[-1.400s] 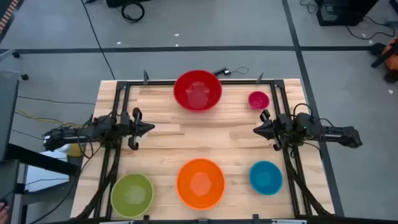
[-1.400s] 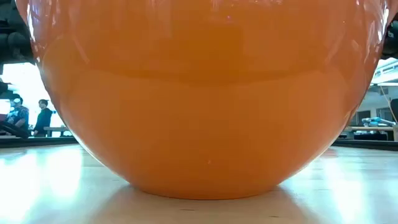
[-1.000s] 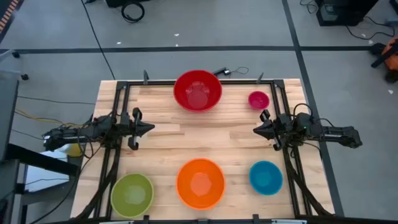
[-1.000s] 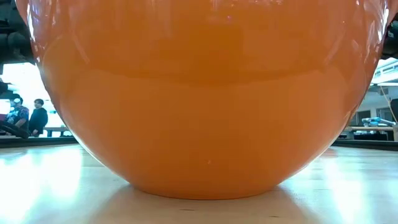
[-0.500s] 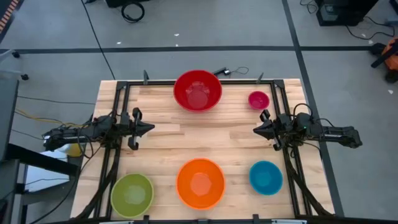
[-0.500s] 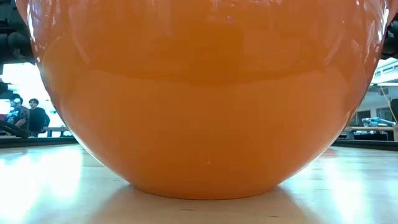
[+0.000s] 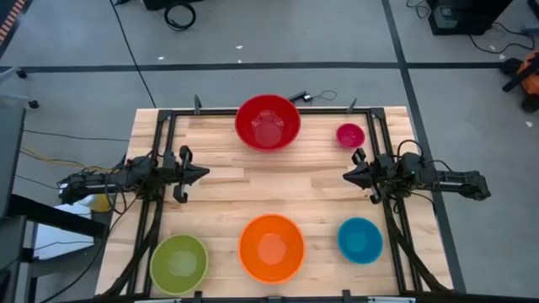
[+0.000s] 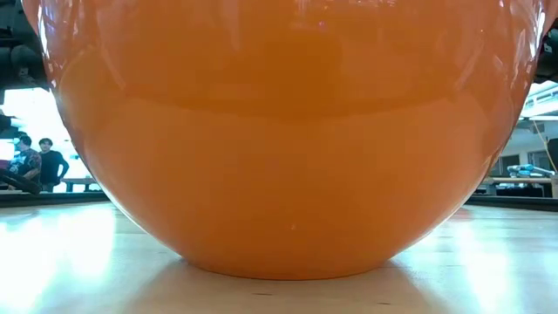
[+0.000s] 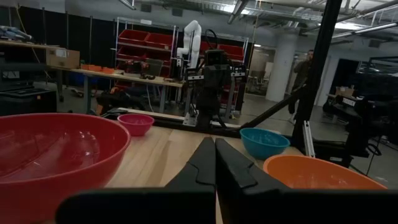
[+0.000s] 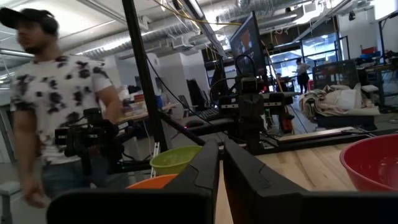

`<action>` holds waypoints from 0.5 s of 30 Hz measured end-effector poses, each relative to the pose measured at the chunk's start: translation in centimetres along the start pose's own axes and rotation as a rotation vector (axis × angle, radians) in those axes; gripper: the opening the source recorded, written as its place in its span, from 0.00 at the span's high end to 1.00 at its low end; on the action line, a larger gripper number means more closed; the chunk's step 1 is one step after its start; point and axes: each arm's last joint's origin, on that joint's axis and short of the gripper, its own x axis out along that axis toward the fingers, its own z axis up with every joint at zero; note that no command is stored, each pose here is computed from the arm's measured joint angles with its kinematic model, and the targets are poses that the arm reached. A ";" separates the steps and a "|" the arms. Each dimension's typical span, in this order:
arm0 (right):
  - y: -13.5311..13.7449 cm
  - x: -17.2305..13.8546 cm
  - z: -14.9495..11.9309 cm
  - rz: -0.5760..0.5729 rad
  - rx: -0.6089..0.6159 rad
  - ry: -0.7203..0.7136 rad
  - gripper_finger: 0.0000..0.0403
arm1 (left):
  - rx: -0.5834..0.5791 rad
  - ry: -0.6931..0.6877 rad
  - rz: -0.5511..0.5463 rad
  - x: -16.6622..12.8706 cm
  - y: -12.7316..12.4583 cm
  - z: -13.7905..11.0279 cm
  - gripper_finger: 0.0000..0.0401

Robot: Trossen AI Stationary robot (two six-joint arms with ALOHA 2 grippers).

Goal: Nest bowls inside each other

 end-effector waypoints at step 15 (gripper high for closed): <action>0.0 0.0 0.0 0.000 0.000 0.000 0.92 | -0.002 -0.007 -0.001 0.0 0.0 0.1 1.00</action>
